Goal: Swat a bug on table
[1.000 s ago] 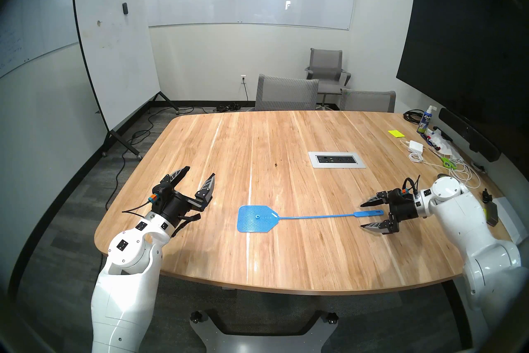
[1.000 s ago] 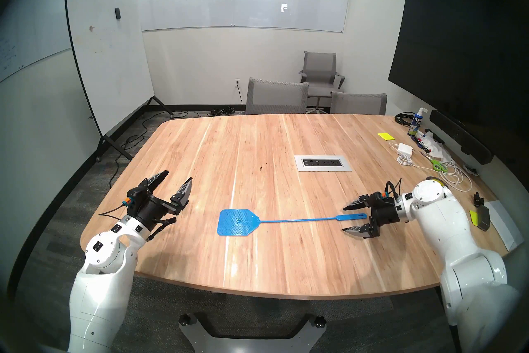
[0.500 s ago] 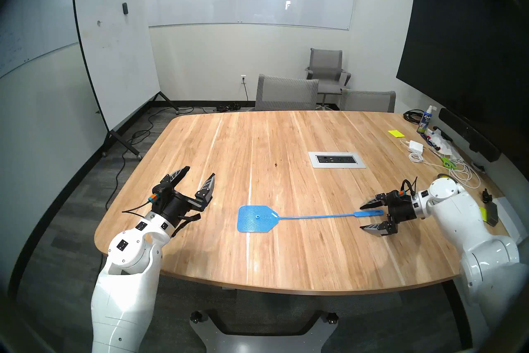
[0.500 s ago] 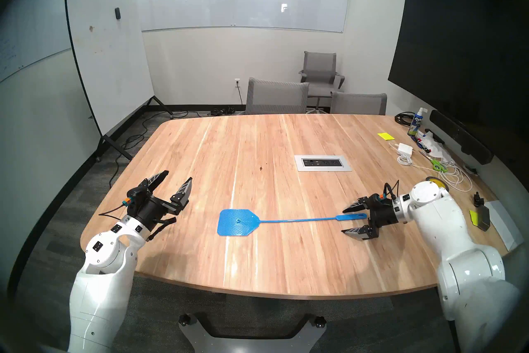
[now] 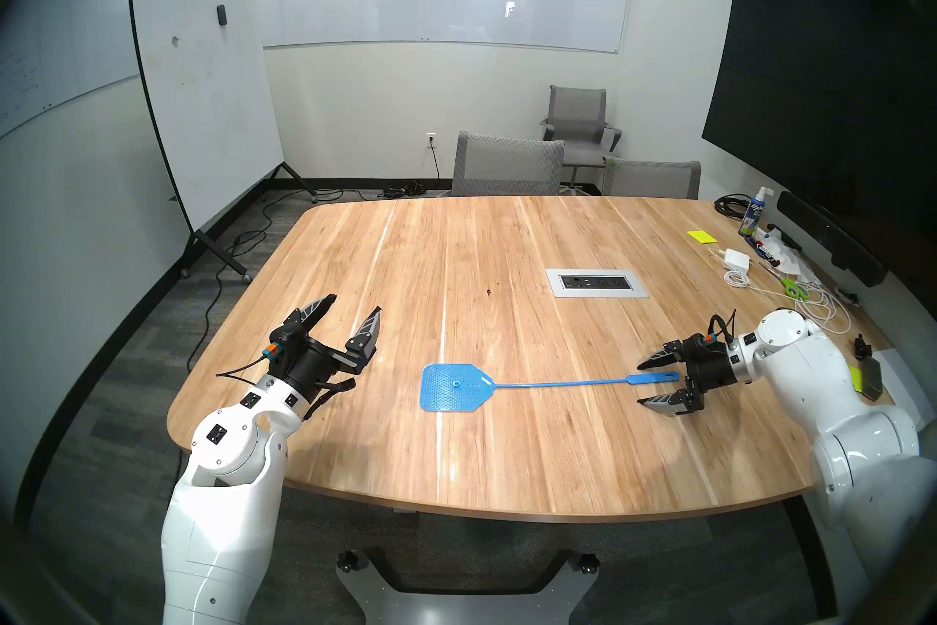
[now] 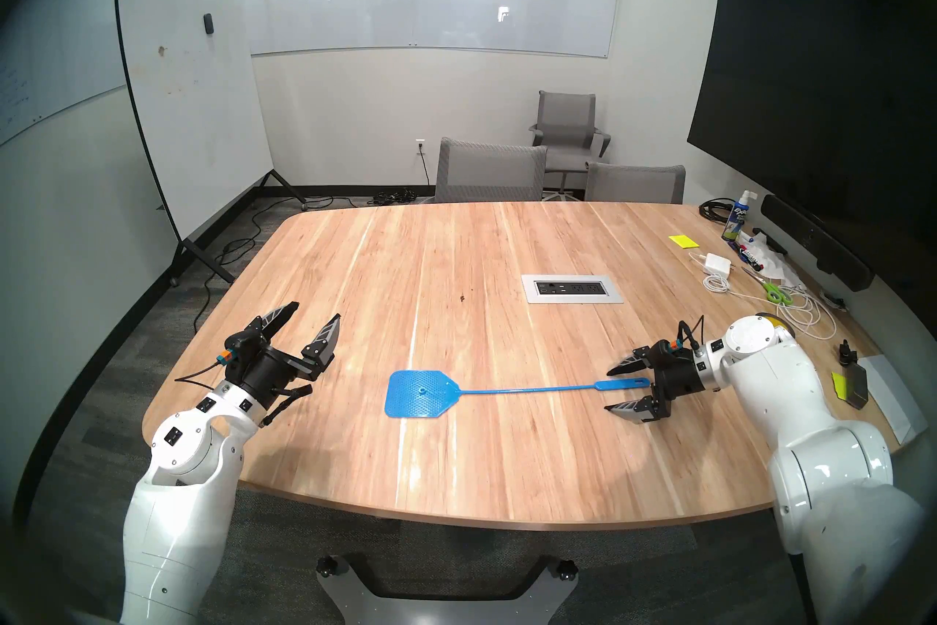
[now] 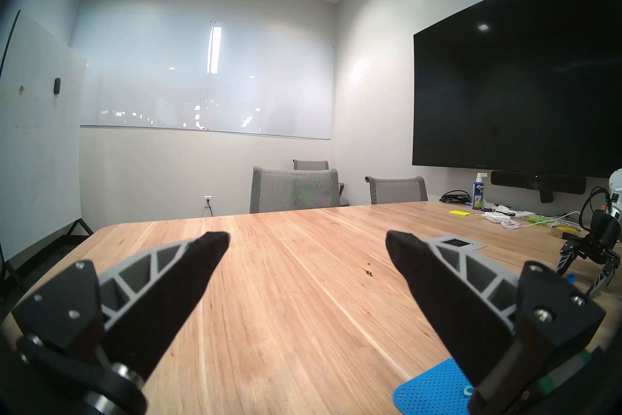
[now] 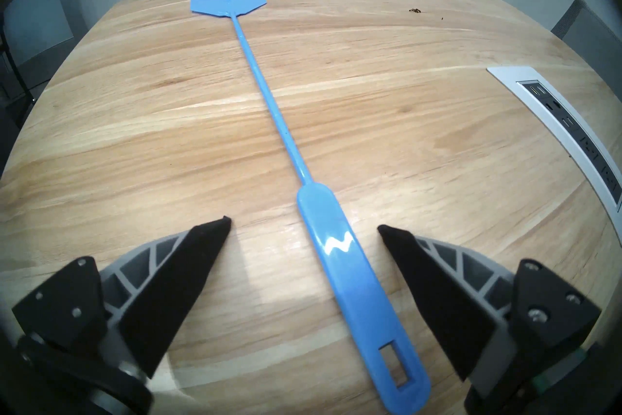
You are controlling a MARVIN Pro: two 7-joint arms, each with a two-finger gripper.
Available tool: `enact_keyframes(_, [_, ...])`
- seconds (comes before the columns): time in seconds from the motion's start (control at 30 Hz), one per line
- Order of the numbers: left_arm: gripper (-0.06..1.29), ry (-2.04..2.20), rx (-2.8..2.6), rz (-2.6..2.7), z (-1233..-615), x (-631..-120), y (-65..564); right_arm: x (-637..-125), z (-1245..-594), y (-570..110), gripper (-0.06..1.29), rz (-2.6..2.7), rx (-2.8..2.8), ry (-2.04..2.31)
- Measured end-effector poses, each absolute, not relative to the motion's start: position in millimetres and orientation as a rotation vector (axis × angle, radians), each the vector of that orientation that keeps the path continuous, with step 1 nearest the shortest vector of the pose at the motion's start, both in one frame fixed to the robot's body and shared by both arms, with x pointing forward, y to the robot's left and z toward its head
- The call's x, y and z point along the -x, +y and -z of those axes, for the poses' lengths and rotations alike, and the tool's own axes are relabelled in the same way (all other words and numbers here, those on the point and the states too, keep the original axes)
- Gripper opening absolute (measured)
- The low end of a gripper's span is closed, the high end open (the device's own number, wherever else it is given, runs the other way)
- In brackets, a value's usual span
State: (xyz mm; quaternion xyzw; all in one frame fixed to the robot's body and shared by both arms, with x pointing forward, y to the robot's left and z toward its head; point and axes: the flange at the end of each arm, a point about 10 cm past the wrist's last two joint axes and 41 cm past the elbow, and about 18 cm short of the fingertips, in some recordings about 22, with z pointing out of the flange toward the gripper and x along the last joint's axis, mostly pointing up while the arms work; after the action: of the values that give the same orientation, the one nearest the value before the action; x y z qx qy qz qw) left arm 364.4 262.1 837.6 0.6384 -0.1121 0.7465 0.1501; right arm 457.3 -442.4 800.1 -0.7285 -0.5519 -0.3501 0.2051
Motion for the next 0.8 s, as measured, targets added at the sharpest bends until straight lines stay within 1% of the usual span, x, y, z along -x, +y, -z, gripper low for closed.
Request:
enact_keyframes(0.17, [1.27, -0.322, -1.834, -2.144, -837.4, -364.3, 262.1, -459.3, -806.8, -443.0, 1.23, 0.972, 2.033, -1.547])
enact_keyframes(0.2, [1.27, -0.322, -1.834, -2.144, -837.4, -364.3, 262.1, -459.5, -807.7, -443.1, 1.04, 0.972, 2.032, -1.548])
enact_keyframes(0.23, [1.27, -0.322, -1.834, -2.144, -837.4, -364.3, 262.1, -459.5, -809.2, -443.5, 0.73, 0.972, 2.033, -1.548])
enact_keyframes(0.27, [1.27, -0.322, -1.834, -2.144, -837.5, -364.3, 262.1, -459.4, -809.8, -443.8, 0.56, 0.972, 2.033, -1.548])
enact_keyframes(0.3, [1.27, -0.322, -1.834, -2.144, -837.5, -364.3, 262.1, -459.0, -810.9, -444.3, 0.26, 0.973, 2.032, -1.547])
enact_keyframes(0.33, [1.27, -0.322, -1.834, -2.144, -837.5, -364.3, 262.1, -458.7, -812.4, -444.8, 0.17, 0.976, 2.031, -1.546])
enact_keyframes(0.43, [1.27, -0.322, -1.834, -2.144, -837.5, -364.3, 262.1, -457.7, -815.8, -446.1, 0.11, 0.983, 2.03, -1.546])
enact_keyframes(0.53, [1.27, -0.322, -1.834, -2.144, -837.5, -364.3, 262.1, -455.5, -817.3, -448.0, 0.09, 0.984, 2.034, -1.54])
enact_keyframes(0.57, [1.27, -0.322, -1.834, -2.144, -837.5, -364.3, 262.1, -454.0, -817.4, -449.6, 0.01, 0.984, 2.038, -1.534])
enact_keyframes(0.6, [1.27, -0.322, -1.834, -2.144, -837.5, -364.3, 262.1, -453.3, -817.4, -450.3, -0.01, 0.984, 2.04, -1.531])
enact_keyframes(0.8, [1.27, -0.322, -1.834, -2.144, -837.5, -364.3, 262.1, -446.9, -817.2, -459.3, -0.02, 0.993, 2.064, -1.496])
